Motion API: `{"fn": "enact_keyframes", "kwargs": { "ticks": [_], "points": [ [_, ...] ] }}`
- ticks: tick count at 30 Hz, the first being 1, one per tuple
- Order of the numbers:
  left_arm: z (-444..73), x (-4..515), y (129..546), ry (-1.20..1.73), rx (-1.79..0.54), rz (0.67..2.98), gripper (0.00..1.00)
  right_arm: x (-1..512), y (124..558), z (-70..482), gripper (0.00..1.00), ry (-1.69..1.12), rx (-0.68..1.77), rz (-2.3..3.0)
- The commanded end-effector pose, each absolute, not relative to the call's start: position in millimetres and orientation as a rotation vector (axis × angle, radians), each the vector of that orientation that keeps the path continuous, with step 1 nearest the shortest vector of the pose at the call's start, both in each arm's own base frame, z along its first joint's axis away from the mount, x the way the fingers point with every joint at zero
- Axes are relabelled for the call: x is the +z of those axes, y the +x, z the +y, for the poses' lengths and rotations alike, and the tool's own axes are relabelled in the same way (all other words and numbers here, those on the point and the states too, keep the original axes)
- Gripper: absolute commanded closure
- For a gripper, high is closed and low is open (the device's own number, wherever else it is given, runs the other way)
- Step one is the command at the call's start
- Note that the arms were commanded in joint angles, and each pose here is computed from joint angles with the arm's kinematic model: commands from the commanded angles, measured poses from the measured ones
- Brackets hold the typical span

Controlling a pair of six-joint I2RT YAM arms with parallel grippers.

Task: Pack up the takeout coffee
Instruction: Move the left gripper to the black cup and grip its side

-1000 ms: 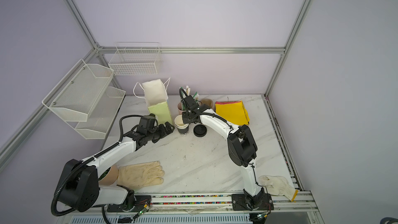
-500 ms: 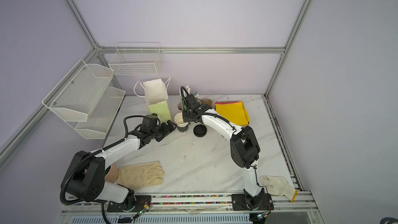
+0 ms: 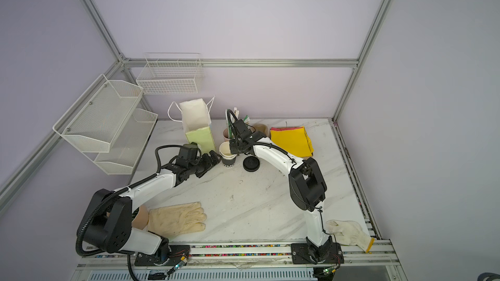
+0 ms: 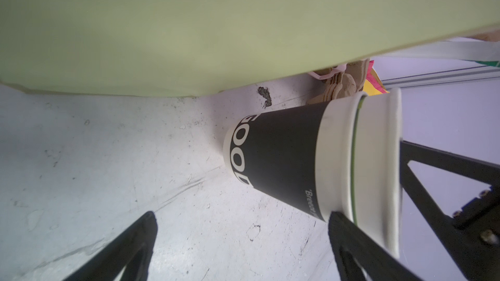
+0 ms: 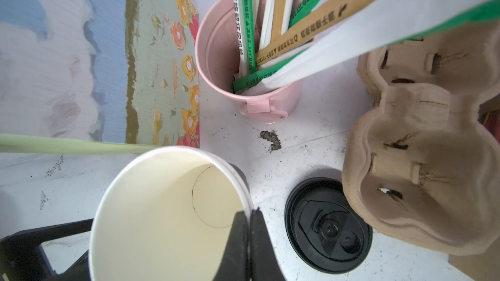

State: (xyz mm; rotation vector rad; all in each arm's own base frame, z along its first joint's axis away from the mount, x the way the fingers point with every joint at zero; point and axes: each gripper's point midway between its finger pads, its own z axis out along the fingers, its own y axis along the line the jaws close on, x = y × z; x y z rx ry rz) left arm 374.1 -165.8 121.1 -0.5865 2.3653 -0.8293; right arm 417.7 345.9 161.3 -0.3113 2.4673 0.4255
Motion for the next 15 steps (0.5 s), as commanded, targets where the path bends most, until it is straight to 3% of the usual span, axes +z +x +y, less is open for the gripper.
{"fn": "enact_keyframes", "kwargs": {
  "ticks": [1,15],
  "points": [
    [-172.9,156.7,386.4,-0.550,-0.922,2.221,0.02,168.1,414.8,343.1,1.00,-0.313,0.424,2.455],
    [-176.8,165.5,381.7,-0.559,-1.030,2.131,0.02,165.8,418.5,337.2,1.00,-0.282,0.379,2.456]
  ]
}}
